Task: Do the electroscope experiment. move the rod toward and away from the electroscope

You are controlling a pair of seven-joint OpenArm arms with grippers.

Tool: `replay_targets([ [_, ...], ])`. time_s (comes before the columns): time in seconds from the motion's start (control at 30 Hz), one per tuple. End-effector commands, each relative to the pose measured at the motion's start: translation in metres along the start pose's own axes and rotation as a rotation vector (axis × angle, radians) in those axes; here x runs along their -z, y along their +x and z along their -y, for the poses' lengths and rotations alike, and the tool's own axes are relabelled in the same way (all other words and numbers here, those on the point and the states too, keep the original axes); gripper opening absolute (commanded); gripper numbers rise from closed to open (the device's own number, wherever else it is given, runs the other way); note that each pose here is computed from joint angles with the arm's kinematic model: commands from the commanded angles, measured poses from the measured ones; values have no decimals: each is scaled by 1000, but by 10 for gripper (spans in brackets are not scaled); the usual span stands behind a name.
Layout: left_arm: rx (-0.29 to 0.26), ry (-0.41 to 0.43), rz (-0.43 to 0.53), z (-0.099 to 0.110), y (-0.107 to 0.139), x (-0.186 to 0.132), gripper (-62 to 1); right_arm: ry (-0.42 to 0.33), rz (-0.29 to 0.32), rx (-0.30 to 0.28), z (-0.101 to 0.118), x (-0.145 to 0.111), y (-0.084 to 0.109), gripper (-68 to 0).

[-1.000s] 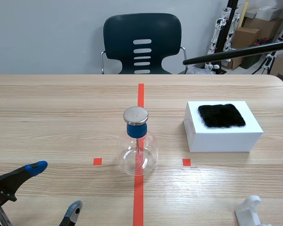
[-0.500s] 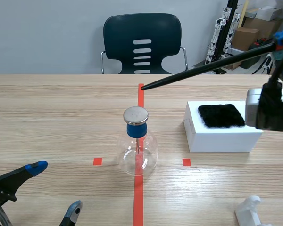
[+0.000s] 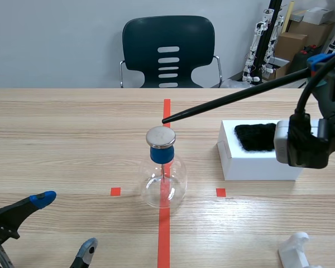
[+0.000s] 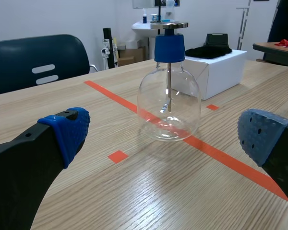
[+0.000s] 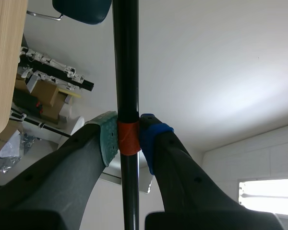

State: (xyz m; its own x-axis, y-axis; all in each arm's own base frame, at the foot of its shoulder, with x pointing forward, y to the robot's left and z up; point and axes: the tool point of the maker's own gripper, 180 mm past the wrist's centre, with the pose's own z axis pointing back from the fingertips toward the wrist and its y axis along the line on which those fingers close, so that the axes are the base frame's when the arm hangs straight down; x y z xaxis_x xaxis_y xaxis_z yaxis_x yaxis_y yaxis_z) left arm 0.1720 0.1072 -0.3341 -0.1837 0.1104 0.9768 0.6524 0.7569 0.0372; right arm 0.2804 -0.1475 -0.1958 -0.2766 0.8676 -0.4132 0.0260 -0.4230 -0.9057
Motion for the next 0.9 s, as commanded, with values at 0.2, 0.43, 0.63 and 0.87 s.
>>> replay_targets([
  [0.2,0,2,34,-1,7,2,14,-12,-27,-14,6,1,-7,-665],
  [0.43,0,2,34,-1,7,2,14,-12,-31,-13,6,1,-8,-665],
  [0.63,0,2,33,-1,7,2,14,-22,-35,-2,9,1,-10,-665],
  [0.87,0,2,34,-1,7,2,14,-114,-91,86,36,-12,-31,-665],
])
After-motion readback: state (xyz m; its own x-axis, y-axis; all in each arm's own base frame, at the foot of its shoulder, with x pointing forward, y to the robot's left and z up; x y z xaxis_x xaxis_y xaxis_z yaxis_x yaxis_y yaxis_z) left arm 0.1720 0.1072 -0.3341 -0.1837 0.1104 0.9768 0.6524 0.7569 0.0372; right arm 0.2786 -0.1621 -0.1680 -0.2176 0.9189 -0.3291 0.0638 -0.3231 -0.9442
